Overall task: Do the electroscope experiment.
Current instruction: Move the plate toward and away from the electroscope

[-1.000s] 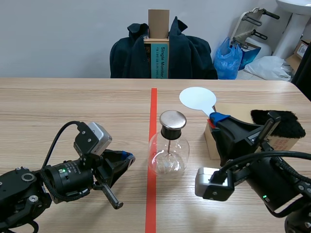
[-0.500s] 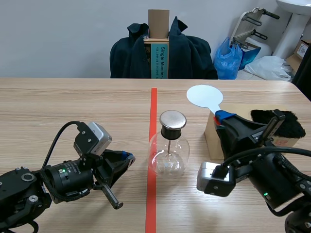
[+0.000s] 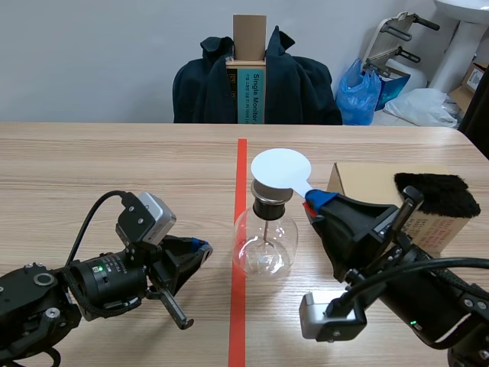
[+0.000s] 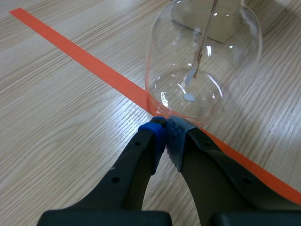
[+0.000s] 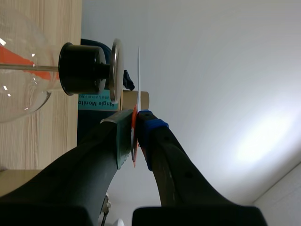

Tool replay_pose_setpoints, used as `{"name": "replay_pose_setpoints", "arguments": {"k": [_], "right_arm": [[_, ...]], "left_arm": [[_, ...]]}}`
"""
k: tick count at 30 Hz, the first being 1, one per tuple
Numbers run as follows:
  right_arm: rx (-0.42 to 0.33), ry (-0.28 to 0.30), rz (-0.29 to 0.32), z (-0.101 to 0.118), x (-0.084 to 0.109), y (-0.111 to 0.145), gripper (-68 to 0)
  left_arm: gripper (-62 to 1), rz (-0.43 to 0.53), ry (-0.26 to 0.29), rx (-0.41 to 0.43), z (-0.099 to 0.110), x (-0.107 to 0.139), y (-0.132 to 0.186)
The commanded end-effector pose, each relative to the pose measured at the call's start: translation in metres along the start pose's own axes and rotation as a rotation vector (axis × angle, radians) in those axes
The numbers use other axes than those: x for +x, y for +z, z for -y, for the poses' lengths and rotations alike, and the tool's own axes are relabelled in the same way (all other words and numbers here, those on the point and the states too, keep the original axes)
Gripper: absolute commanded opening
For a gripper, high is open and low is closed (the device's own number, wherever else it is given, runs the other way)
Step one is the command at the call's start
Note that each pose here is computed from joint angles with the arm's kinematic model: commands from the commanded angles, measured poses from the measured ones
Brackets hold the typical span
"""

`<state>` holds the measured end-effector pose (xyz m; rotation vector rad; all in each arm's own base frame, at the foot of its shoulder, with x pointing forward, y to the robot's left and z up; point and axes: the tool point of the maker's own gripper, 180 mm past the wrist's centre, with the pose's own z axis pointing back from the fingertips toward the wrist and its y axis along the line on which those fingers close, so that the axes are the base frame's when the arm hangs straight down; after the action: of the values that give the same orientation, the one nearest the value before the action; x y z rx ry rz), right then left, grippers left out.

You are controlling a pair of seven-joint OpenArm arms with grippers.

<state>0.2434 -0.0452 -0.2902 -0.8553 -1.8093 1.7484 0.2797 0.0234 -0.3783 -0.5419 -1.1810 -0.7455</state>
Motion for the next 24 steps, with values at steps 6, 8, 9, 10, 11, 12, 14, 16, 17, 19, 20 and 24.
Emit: {"name": "replay_pose_setpoints", "arguments": {"k": [6,8,9,10,11,12,14,16,17,19,20,24], "right_arm": [[-0.017,0.008,0.041,0.006,0.007,0.002,-66.7],[-0.014,0.005,0.048,0.006,0.009,0.003,-66.7],[-0.014,0.005,0.049,0.005,0.009,0.003,-66.7],[-0.014,0.005,0.049,0.005,0.009,0.003,-66.7],[-0.014,0.005,0.049,0.005,0.009,0.003,-66.7],[-0.014,0.005,0.049,0.005,0.009,0.003,-66.7],[-0.014,0.005,0.049,0.005,0.009,0.003,-66.7],[-0.014,0.005,0.053,0.005,0.01,0.003,-66.7],[-0.014,0.005,0.056,0.005,0.01,0.003,-66.7],[-0.014,0.005,0.056,0.005,0.01,0.003,-66.7],[-0.014,0.005,0.056,0.005,0.01,0.003,-66.7],[-0.014,0.006,0.056,0.006,0.01,0.003,-66.7]], "left_arm": [[-58.7,0.04,-0.006,0.006,-0.004,0.013,-0.002],[-58.7,0.04,-0.006,0.006,-0.004,0.013,-0.002],[-58.7,0.041,-0.006,0.006,-0.004,0.013,-0.002],[-58.7,0.04,-0.006,0.006,-0.004,0.013,-0.002],[-58.7,0.04,-0.006,0.006,-0.004,0.013,-0.002],[-58.7,0.04,-0.006,0.006,-0.004,0.013,-0.002],[-58.7,0.04,-0.006,0.006,-0.004,0.013,-0.002],[-58.7,0.04,-0.006,0.006,-0.004,0.013,-0.002],[-58.7,0.04,-0.006,0.006,-0.004,0.013,-0.002],[-58.7,0.04,-0.006,0.006,-0.004,0.013,-0.002],[-58.7,0.04,-0.006,0.006,-0.004,0.013,-0.002],[-58.7,0.04,-0.006,0.006,-0.004,0.013,-0.002]]}}
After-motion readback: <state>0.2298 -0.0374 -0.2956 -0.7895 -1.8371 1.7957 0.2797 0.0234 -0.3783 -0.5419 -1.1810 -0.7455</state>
